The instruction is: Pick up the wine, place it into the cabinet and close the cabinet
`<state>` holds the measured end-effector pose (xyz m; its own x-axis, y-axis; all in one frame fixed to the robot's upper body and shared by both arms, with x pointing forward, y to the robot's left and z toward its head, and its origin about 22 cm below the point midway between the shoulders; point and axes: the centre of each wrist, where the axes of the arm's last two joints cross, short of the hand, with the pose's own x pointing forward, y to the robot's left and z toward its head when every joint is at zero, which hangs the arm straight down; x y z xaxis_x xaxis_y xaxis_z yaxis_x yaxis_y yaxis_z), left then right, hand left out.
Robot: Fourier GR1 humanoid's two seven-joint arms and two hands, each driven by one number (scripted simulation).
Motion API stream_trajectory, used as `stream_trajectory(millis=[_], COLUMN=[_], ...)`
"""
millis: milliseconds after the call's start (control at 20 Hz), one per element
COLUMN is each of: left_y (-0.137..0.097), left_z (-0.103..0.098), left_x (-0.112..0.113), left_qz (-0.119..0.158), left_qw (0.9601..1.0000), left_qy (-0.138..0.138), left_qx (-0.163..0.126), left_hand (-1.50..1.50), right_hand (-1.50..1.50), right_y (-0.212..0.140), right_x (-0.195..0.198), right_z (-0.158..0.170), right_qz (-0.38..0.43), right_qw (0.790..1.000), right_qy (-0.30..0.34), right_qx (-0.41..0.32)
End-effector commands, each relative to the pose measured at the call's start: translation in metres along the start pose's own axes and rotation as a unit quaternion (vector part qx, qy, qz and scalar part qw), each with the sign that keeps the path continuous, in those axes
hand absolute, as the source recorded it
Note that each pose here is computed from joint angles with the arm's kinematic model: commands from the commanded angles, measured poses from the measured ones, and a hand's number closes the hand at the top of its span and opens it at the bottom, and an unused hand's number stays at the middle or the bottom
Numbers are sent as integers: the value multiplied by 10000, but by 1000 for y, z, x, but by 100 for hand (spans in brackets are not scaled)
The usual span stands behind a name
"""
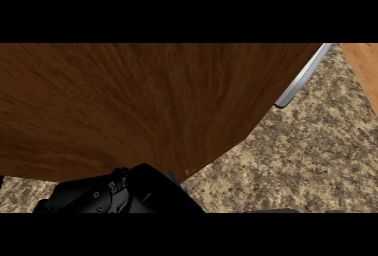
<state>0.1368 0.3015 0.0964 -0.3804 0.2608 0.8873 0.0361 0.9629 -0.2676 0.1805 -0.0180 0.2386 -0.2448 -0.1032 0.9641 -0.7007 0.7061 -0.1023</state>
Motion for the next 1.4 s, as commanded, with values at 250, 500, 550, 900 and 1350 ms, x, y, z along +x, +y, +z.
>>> stream_trajectory(millis=[250, 500, 550, 900, 1350], left_y=[4, 7, 5, -2, 1], left_z=[-1, -2, -9, -22, -17], left_x=[-12, -4, -18, -10, -11], left_qz=[-40, -65, -125, -174, -153], left_qw=[10000, 9998, 9999, 9997, 9999], left_qy=[51, -95, -29, -90, -58], left_qx=[36, 132, 92, 134, 41], left_hand=[-150, -150, -150, -150, -150], right_hand=[150, 150, 150, 150, 150], right_y=[-18, -51, -43, -98, -140], right_x=[10, 2, -3, -29, -66], right_z=[-89, -112, -123, -141, -137], right_qz=[840, 976, 1057, 875, 1420], right_qw=[9953, 9921, 9907, 9916, 9825], right_qy=[-198, -86, -92, 210, 163], right_qx=[-438, -785, -848, -929, -1192])
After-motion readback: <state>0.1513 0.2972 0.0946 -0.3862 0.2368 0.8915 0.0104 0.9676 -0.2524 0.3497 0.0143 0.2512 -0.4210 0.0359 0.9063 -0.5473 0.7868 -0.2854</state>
